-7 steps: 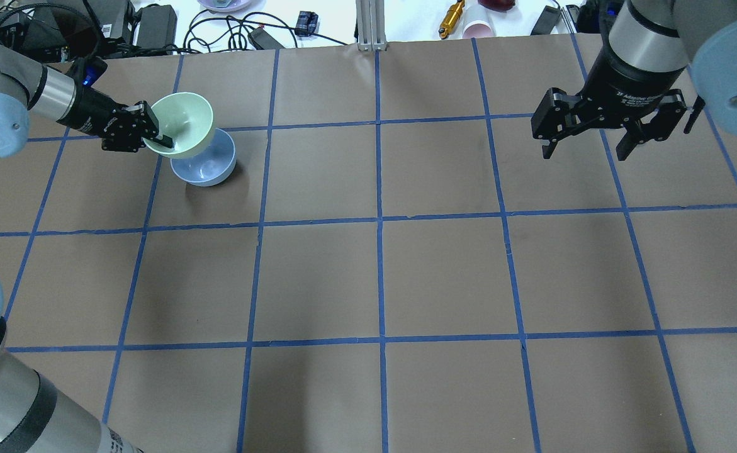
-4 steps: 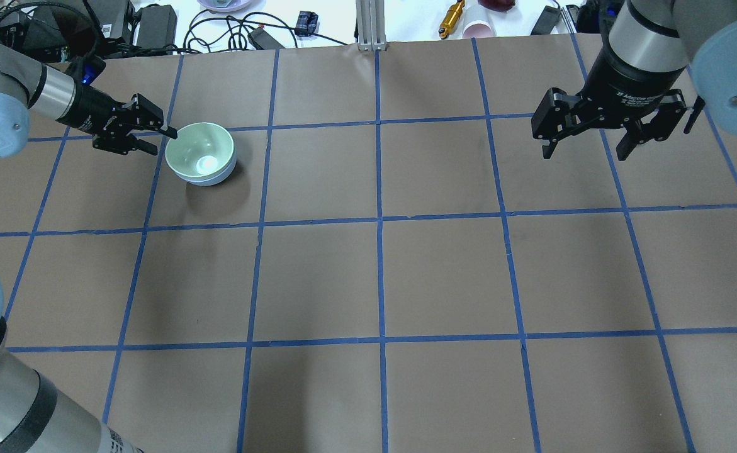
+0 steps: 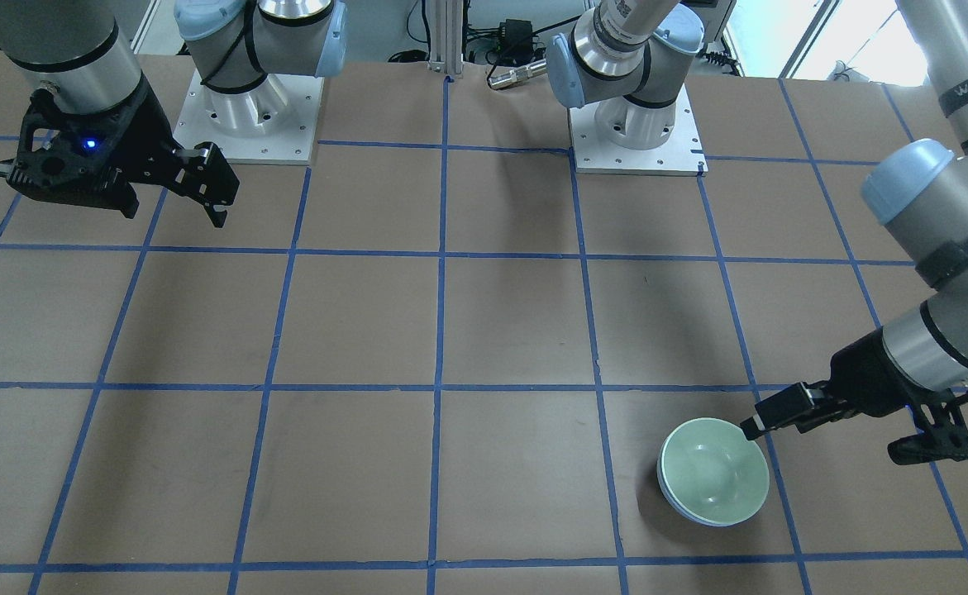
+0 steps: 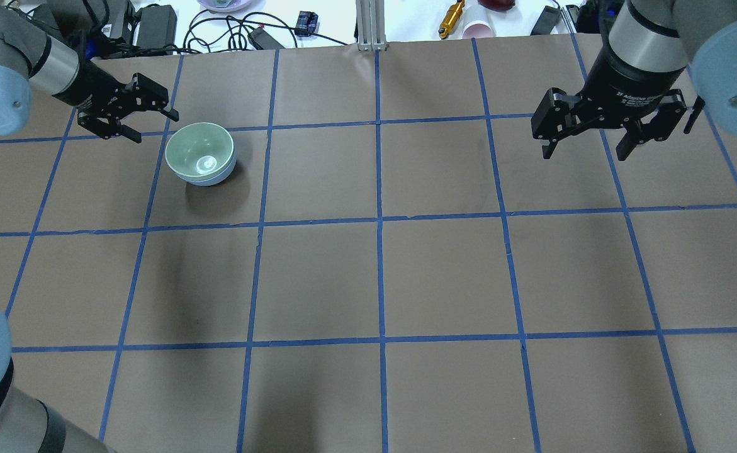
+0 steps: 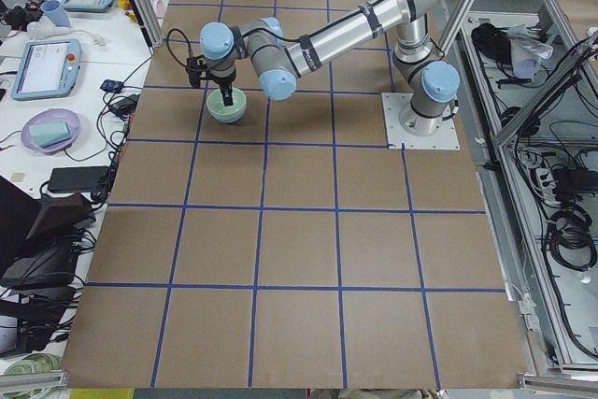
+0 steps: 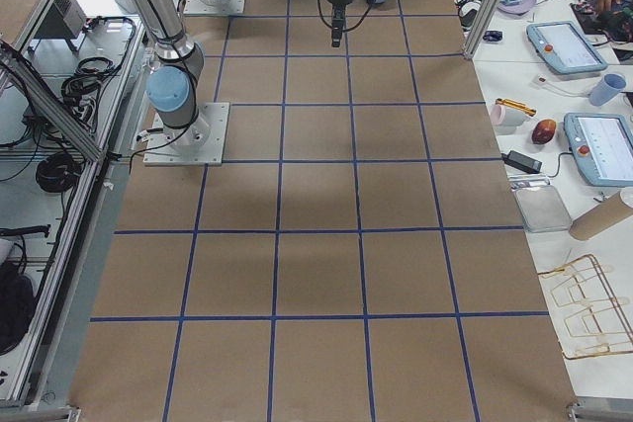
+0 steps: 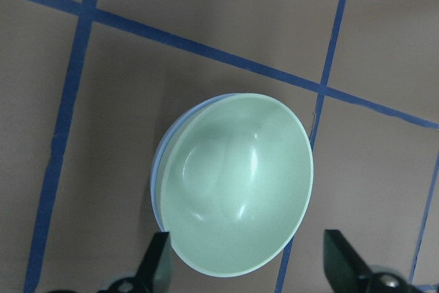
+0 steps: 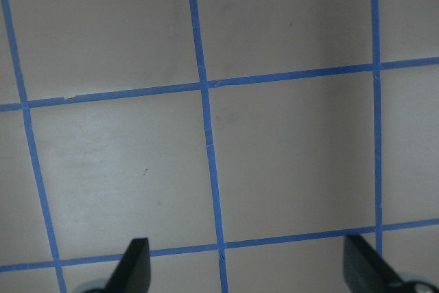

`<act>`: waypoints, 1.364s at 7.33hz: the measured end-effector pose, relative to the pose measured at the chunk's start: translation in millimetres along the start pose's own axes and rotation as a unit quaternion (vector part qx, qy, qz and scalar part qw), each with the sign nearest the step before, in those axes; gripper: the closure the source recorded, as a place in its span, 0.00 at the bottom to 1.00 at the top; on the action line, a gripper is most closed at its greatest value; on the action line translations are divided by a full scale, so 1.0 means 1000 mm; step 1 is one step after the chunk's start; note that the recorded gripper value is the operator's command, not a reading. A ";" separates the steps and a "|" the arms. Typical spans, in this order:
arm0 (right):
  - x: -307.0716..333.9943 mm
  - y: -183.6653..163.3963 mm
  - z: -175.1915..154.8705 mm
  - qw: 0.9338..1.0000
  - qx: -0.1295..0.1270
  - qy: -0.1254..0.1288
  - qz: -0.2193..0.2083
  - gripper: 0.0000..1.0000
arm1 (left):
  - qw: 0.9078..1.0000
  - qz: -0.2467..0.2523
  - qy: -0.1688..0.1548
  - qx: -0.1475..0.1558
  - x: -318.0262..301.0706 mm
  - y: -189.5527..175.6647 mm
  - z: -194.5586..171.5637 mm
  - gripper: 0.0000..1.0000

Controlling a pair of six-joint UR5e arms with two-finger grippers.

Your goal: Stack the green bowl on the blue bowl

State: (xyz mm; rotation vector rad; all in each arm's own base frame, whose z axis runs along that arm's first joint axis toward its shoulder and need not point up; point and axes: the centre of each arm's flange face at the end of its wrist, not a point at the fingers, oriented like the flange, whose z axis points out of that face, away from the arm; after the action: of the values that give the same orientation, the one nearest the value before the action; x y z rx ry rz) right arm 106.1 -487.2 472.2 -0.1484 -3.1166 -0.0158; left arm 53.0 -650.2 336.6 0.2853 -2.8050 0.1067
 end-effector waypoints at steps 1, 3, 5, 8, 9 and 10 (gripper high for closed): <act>0.000 0.000 0.000 1.000 0.000 0.000 0.000 0.00 | 1.000 0.005 -0.029 -0.001 0.029 0.012 -0.017 0.00; 0.000 0.000 0.000 1.000 0.000 0.000 0.000 0.00 | 0.997 0.025 -0.079 -0.005 0.083 0.044 -0.056 0.00; 0.000 0.000 0.000 1.000 0.000 0.000 0.000 0.00 | 0.993 0.040 -0.114 -0.011 0.139 0.090 -0.095 0.00; 0.000 0.000 0.000 1.000 0.000 0.000 0.000 0.00 | 0.986 0.072 -0.149 -0.007 0.185 0.153 -0.140 0.00; 0.000 0.000 0.000 1.000 0.000 0.000 0.000 0.00 | 0.985 0.083 -0.153 0.001 0.195 0.167 -0.149 0.00; 0.000 0.000 0.000 1.000 0.000 0.000 0.000 0.00 | 0.984 0.090 -0.154 0.007 0.202 0.176 -0.156 0.00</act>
State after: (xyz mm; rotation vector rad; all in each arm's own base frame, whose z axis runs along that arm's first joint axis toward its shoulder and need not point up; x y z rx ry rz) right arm 106.1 -487.2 472.2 -0.1484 -3.1166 -0.0159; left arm -123.7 -498.6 541.5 0.0512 -3.1352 0.1335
